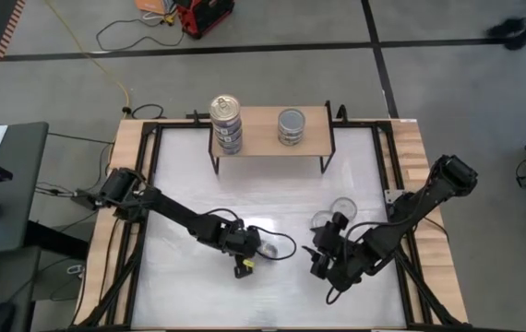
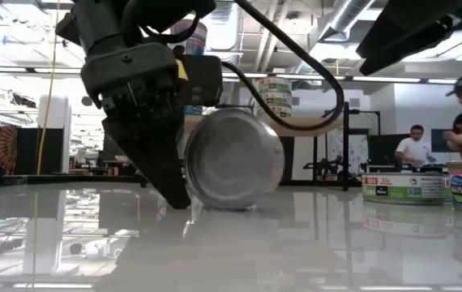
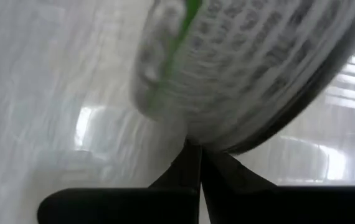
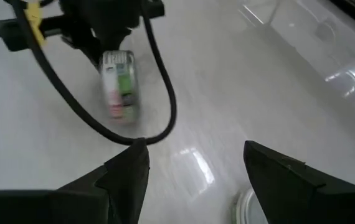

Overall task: Stack canned seafood by type on shelf
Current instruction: Stack the green tuna can on top of the other green tuna cans on the shelf

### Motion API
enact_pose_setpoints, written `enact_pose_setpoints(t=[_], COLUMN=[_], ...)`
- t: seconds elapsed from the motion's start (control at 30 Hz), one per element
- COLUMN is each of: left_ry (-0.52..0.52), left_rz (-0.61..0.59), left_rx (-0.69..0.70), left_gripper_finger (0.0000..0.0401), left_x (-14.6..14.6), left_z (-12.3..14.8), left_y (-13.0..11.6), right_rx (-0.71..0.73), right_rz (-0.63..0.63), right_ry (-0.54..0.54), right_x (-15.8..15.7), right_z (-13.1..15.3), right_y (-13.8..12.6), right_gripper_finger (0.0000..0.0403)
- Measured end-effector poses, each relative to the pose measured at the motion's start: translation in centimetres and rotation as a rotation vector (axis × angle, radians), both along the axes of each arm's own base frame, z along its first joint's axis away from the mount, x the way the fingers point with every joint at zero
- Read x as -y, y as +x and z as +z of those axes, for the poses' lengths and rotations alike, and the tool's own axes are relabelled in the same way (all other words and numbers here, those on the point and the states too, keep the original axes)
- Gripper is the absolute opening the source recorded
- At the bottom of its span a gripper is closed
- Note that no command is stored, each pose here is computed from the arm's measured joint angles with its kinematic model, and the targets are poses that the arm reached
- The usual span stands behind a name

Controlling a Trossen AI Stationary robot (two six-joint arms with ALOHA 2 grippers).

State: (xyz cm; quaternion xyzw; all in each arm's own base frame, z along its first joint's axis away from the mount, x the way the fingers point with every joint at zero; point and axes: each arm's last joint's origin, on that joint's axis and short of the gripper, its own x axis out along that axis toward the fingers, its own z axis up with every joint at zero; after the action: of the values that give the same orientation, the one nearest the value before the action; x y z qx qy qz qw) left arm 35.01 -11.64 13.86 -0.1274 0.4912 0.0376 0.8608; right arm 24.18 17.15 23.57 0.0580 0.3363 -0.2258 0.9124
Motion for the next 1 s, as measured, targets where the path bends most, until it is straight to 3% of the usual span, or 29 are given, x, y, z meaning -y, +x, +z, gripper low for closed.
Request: enact_pose_setpoints(t=[0.23, 0.53, 0.7, 1.0], left_ry=[0.087, 0.152, 0.144, 0.139], left_rz=[0.008, 0.052, -0.006, 0.044], left_rx=[0.01, 0.23, 0.427, 0.498], left_gripper_finger=[0.0, 0.0014, 0.0092, 0.0271], left_x=[-0.6, -0.9, -0.3, -2.5], left_z=[1.7, 7.2, 8.2, 6.6], left_y=[-0.9, -1.6, -0.1, 3.5], right_rx=[-0.006, -0.012, -0.03, -0.054], right_rz=[-0.025, 0.022, 0.0, -0.03], right_ry=[-0.014, -0.053, -0.057, -0.071], right_x=[0.1, -1.0, -0.8, -1.0], right_z=[0.2, 1.2, 1.1, 0.9], right_y=[-0.5, -1.5, -1.9, -3.1], right_gripper_finger=[0.0286, 0.0286, 0.0286, 0.0286])
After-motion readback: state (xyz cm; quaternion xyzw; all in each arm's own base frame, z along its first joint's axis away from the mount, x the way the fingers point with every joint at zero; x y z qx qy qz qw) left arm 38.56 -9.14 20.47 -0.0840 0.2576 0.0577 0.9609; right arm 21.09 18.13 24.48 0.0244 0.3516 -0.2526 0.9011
